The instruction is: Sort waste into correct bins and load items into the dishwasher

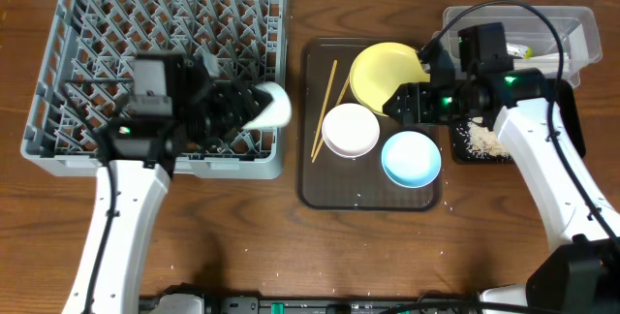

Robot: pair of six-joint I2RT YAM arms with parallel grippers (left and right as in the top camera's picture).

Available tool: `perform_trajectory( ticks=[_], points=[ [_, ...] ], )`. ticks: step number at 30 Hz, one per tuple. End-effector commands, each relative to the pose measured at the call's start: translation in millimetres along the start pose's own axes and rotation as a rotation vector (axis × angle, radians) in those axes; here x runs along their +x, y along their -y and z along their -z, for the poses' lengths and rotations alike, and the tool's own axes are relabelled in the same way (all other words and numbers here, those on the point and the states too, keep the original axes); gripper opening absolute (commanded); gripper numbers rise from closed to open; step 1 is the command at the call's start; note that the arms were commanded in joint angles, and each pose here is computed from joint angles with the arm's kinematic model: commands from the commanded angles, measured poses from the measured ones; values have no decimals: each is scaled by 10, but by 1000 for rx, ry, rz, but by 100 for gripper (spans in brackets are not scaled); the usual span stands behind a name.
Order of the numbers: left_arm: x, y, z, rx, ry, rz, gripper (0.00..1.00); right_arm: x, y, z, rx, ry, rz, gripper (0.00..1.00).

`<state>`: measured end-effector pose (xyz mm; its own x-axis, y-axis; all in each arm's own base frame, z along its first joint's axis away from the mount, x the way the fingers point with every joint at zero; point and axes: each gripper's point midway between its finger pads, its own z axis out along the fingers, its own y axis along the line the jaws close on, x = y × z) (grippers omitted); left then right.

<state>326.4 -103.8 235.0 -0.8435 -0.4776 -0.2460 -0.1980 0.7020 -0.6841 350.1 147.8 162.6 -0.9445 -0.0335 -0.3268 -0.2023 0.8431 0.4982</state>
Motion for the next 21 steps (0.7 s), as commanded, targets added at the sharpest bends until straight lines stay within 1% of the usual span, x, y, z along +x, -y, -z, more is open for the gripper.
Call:
perform_trajectory(
  ticks=[1, 5, 7, 9, 11, 16, 21],
  points=[
    [-295, -183, 234, -205, 154, -143, 17, 30, 15, -27, 77, -1, 49, 70],
    [-272, -348, 229, -362, 172, -211, 17, 26, -24, -68, 105, 4, 81, 70],
    [-216, -453, 153, -458, 146, -263, 17, 36, -49, -83, 108, 2, 91, 70],
    [-146, -509, 25, -516, 99, -315, 17, 42, -61, -88, 107, 0, 93, 71],
    [-14, -551, -244, -557, 5, -389, 17, 47, -61, -89, 107, -3, 92, 71],
    [97, -767, -581, -653, -101, -419, 17, 119, -18, -83, 128, -30, 76, 71],
    [73, -850, -604, -697, -104, -422, 17, 140, 35, -75, 159, -37, 73, 71]
  ],
)
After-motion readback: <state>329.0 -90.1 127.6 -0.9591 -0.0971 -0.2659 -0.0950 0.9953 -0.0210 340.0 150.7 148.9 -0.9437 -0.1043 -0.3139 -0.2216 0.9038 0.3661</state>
